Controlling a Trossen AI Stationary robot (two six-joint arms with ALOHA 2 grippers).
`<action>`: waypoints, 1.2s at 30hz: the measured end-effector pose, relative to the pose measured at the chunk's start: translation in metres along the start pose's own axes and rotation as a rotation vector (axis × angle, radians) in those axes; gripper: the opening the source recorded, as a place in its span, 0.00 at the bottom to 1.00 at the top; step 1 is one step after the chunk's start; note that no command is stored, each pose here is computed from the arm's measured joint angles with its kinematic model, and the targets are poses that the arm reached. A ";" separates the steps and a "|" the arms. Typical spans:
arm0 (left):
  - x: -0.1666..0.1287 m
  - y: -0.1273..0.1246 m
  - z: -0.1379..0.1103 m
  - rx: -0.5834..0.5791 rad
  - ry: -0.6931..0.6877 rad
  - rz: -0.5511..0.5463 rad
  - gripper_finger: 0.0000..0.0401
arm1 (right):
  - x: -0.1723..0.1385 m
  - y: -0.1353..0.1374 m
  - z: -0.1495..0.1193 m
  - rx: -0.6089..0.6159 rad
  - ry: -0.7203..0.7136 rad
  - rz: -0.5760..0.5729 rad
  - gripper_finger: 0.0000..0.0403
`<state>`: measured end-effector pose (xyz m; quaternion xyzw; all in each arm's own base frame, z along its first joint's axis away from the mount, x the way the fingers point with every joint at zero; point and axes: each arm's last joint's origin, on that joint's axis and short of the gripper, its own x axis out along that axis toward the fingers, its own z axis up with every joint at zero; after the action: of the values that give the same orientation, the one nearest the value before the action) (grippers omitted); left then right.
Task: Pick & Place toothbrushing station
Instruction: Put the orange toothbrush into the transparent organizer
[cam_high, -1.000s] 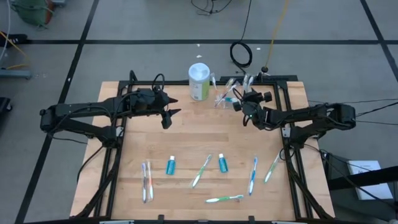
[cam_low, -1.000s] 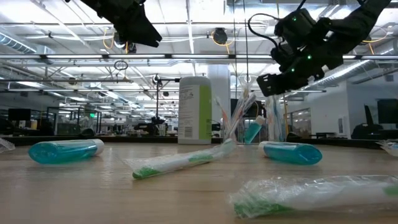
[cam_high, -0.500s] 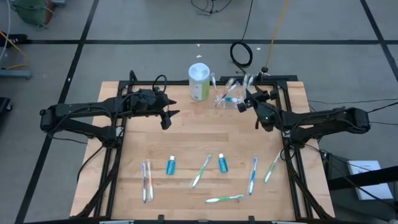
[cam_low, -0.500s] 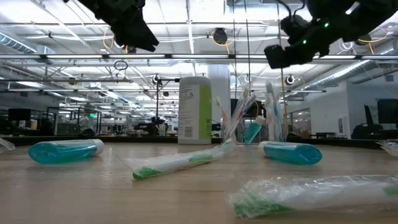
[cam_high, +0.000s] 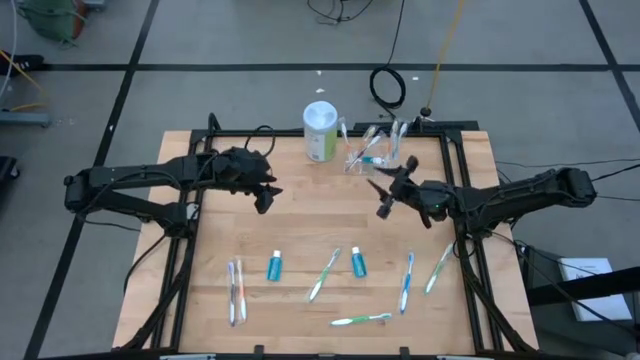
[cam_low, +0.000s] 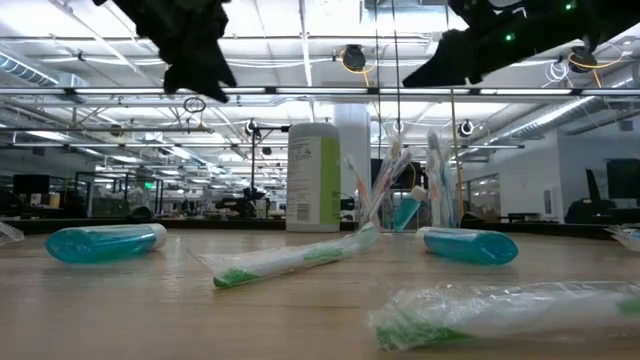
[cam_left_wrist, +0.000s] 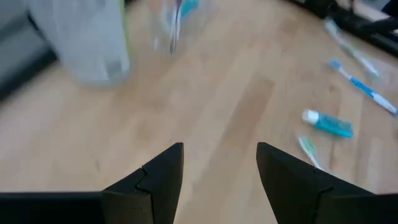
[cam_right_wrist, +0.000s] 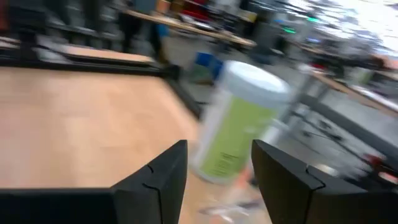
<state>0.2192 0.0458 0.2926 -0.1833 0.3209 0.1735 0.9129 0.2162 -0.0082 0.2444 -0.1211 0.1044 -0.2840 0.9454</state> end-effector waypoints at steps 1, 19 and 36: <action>0.000 0.001 -0.003 -0.031 0.032 0.003 0.52 | 0.000 0.001 0.000 0.003 -0.009 0.039 0.42; -0.017 -0.061 -0.085 -0.390 0.617 0.119 0.52 | 0.000 0.002 0.001 0.006 -0.019 0.088 0.41; 0.026 -0.099 -0.134 -0.329 0.952 0.239 0.52 | 0.002 -0.005 0.013 0.039 -0.133 0.039 0.41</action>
<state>0.2114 -0.0952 0.2006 -0.3449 0.6879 0.2223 0.5987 0.2185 -0.0109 0.2577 -0.1193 0.0382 -0.2590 0.9577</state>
